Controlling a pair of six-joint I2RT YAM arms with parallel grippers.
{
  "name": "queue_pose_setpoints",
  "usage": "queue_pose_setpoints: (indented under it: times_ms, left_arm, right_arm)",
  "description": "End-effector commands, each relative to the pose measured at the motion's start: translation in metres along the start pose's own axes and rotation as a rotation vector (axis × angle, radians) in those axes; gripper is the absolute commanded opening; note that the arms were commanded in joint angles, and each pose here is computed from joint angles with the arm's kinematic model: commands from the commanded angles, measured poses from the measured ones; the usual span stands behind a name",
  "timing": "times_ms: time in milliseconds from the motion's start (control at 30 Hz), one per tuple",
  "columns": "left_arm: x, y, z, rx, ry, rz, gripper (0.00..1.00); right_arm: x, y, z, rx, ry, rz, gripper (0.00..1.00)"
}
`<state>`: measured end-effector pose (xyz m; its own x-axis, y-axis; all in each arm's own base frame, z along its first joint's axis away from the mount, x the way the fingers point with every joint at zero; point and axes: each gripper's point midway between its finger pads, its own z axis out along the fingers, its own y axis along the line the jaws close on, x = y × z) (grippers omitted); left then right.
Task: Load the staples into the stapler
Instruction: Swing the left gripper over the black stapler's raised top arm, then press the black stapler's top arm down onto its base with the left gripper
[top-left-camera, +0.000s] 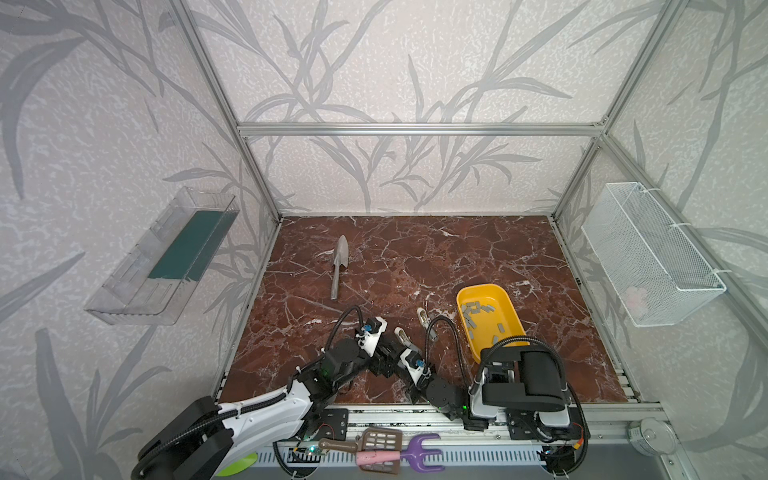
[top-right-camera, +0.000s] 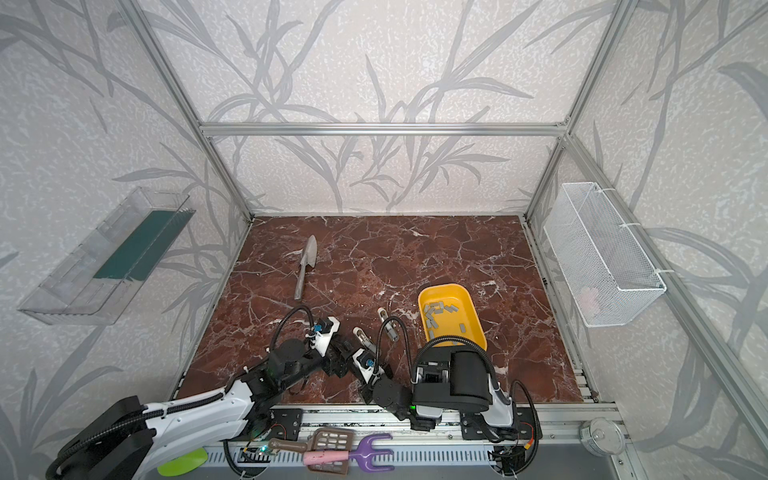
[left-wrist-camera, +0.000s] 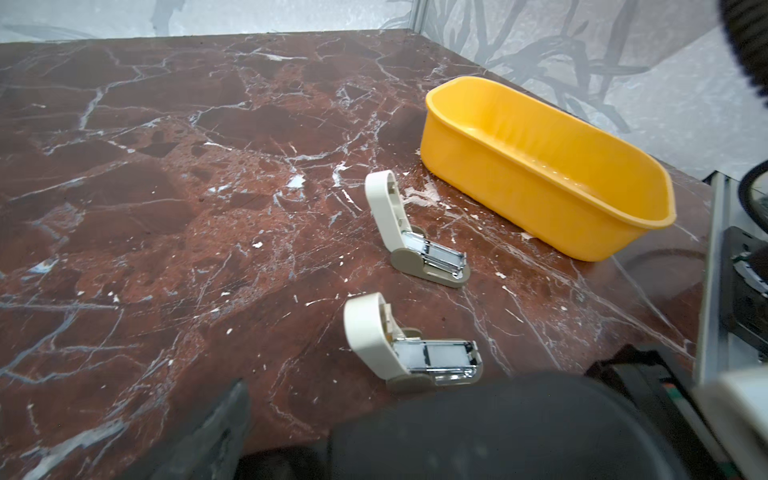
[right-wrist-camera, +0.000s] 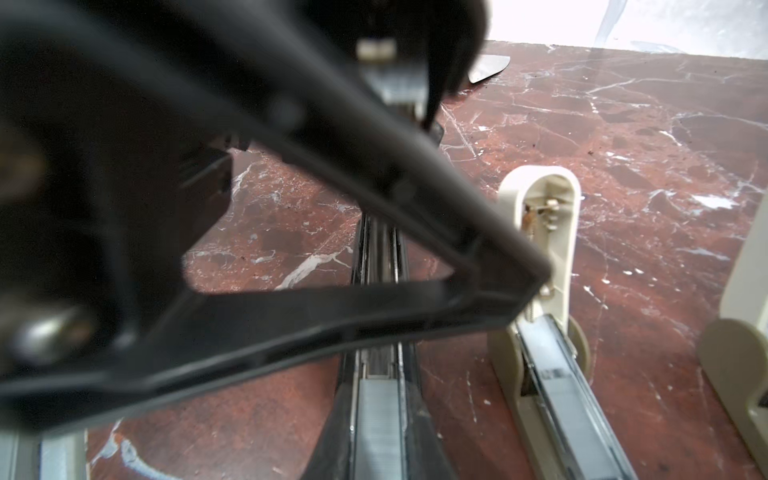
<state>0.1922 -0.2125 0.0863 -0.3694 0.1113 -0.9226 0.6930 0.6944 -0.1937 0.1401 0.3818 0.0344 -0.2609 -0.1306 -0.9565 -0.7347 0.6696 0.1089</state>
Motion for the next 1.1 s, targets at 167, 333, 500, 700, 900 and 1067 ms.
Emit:
queue_pose_setpoints:
  times_ms: [167,333,500,700,900,1067]
  left_arm:
    - [-0.01,-0.012,-0.015,0.061,-0.081,0.038,1.0]
    - [-0.017,-0.003,-0.024,0.004,-0.11,0.015,1.0]
    - [-0.014,0.024,-0.03,-0.154,-0.098,-0.038,0.99]
    - [-0.021,0.052,-0.037,-0.314,-0.157,-0.14,0.99]
    - [-0.023,0.069,-0.041,-0.427,-0.144,-0.214,1.0]
    - [-0.019,0.077,-0.04,-0.482,-0.105,-0.222,0.99]
  right_arm:
    - [-0.007,-0.003,-0.002,0.021,-0.036,0.019,0.02]
    - [-0.006,-0.002,-0.001,0.015,-0.033,0.015,0.02]
    - [-0.007,-0.001,-0.002,0.008,-0.034,0.016,0.03]
    - [-0.011,0.001,-0.004,-0.002,-0.031,0.02,0.21]
    - [-0.024,0.003,-0.012,-0.004,-0.036,0.012,0.46]
    - [-0.039,0.006,-0.02,-0.018,-0.048,0.013,0.57]
